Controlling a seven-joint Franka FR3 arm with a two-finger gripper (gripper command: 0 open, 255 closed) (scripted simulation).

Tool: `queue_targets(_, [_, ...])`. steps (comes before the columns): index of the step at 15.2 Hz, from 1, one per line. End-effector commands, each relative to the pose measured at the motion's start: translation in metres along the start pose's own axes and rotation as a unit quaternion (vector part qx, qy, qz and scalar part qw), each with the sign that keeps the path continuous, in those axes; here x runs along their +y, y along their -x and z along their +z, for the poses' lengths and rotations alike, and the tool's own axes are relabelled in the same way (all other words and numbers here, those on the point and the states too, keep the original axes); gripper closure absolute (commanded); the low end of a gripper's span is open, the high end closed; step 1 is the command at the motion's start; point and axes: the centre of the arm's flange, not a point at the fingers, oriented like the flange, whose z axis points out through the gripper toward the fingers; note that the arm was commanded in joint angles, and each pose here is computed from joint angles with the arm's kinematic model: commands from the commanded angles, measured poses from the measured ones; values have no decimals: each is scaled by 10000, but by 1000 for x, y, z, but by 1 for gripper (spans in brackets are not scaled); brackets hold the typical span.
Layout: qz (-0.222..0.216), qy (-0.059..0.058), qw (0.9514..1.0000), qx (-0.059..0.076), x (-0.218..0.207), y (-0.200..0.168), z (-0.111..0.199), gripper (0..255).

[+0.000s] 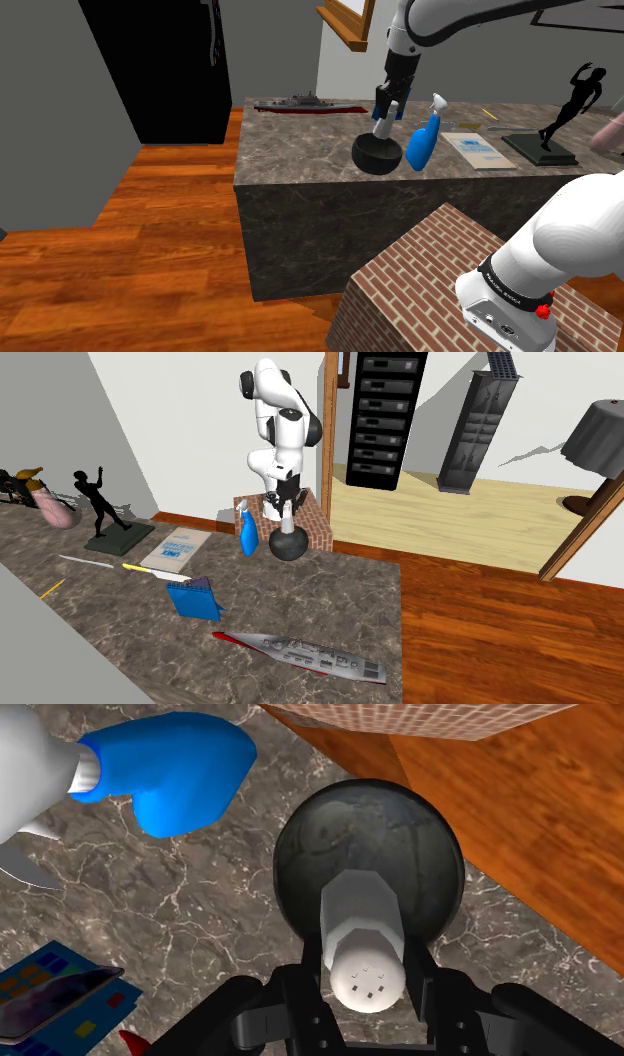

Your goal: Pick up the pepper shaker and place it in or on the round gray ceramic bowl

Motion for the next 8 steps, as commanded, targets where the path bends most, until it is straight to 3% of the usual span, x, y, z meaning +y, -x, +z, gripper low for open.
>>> queue_targets(1, [0,0,10000,3,0,0,12,255])
queue_targets(8, [0,0,10000,3,-2,0,32,255])
